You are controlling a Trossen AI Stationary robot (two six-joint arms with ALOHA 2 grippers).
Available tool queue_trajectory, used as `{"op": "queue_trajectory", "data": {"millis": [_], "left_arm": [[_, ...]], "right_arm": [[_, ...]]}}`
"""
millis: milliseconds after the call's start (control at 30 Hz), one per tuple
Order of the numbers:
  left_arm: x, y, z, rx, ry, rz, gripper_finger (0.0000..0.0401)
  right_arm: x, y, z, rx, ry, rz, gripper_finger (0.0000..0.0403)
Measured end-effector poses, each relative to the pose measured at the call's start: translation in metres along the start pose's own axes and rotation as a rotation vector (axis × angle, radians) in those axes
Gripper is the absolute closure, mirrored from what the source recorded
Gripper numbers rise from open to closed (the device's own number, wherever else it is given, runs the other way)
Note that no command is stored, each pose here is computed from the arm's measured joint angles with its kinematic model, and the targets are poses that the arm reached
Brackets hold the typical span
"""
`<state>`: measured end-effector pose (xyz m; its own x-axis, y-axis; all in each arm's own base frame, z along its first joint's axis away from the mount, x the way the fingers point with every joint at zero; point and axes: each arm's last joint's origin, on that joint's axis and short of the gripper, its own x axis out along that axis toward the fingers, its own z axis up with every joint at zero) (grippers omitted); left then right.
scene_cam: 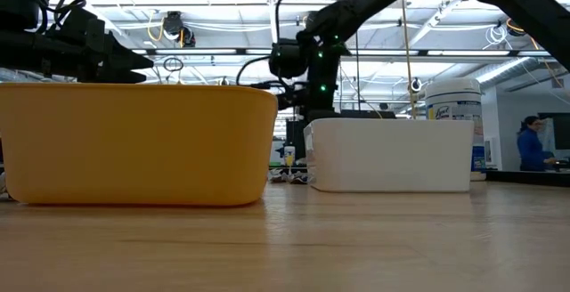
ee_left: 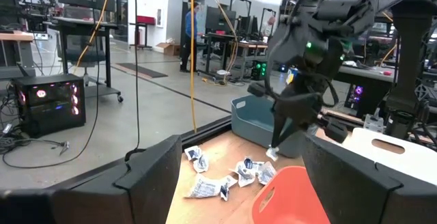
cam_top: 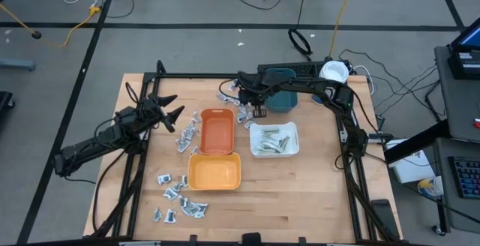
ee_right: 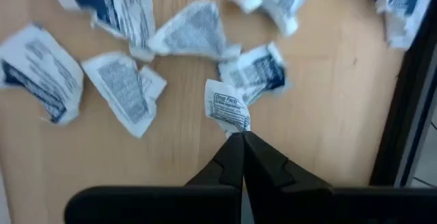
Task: Pick & Place First Aid Supplies
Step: Put the blue sachet into the blue bin
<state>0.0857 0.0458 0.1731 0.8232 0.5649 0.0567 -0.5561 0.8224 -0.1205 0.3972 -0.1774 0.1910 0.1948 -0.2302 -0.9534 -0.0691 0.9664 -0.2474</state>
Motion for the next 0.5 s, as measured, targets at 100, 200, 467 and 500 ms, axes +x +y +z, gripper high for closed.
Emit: {"op": "queue_trajectory", "data": {"millis": [100,200,467,500], "left_arm": [[0.0,0.0,0.0,0.0,0.0,0.0,0.0093],[0.0,0.0,0.0,0.0,0.0,0.0,0.0093],[0.0,0.0,0.0,0.0,0.0,0.0,0.0093],[0.0,0.0,0.0,0.0,0.0,0.0,0.0093]], "right_arm": [[-0.01,-0.004,0.005,0.006,-0.017,-0.006,0.0402],[-0.021,-0.009,0.009,-0.003,-0.023,-0.027,0.0402],[-0.043,-0.018,0.0,0.031,0.065,-0.076,0.0403],[-0.046,-0.02,-0.003,0.044,0.081,-0.085,0.0403]]}}
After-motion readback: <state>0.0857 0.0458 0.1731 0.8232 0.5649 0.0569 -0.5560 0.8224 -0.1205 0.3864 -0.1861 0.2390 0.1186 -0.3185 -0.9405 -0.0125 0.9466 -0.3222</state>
